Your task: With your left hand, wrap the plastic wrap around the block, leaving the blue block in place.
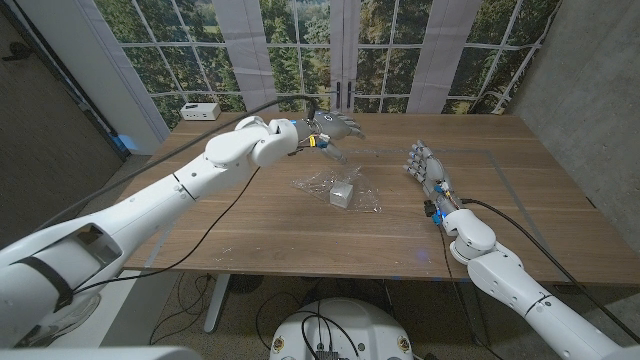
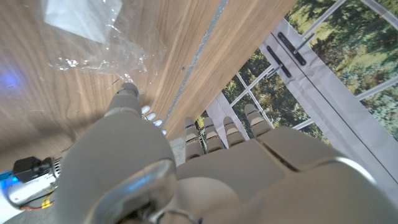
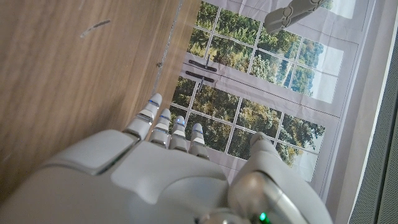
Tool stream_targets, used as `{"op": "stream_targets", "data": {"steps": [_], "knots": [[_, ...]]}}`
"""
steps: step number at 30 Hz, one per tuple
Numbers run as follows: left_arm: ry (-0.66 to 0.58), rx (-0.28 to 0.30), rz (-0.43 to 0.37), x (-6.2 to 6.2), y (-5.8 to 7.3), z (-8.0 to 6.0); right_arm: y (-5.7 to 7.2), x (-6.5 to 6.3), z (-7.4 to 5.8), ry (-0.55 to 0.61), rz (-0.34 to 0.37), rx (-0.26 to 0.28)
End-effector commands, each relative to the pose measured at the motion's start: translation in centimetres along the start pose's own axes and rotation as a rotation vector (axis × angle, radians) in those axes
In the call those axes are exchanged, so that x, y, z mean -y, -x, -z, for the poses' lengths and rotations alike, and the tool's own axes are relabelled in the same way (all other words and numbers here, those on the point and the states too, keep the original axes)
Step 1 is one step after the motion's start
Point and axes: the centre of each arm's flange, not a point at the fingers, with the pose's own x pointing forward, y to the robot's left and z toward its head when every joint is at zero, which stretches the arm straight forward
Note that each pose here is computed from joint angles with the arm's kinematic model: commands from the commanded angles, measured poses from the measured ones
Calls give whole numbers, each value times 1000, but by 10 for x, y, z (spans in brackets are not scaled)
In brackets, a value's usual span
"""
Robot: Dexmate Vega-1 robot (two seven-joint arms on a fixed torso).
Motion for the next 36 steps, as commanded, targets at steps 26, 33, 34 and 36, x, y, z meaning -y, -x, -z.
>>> {"op": "stream_targets", "data": {"steps": [26, 33, 34, 36], "knots": [[-57, 316, 103, 7, -30, -69, 14, 2, 12, -46, 37, 38], [-237, 259, 96, 10, -33, -89, 18, 7, 15, -50, 47, 30], [-247, 255, 88, 11, -33, -90, 18, 8, 15, -49, 47, 32], [-297, 220, 57, 14, -32, -97, 19, 9, 15, -50, 47, 29]]}}
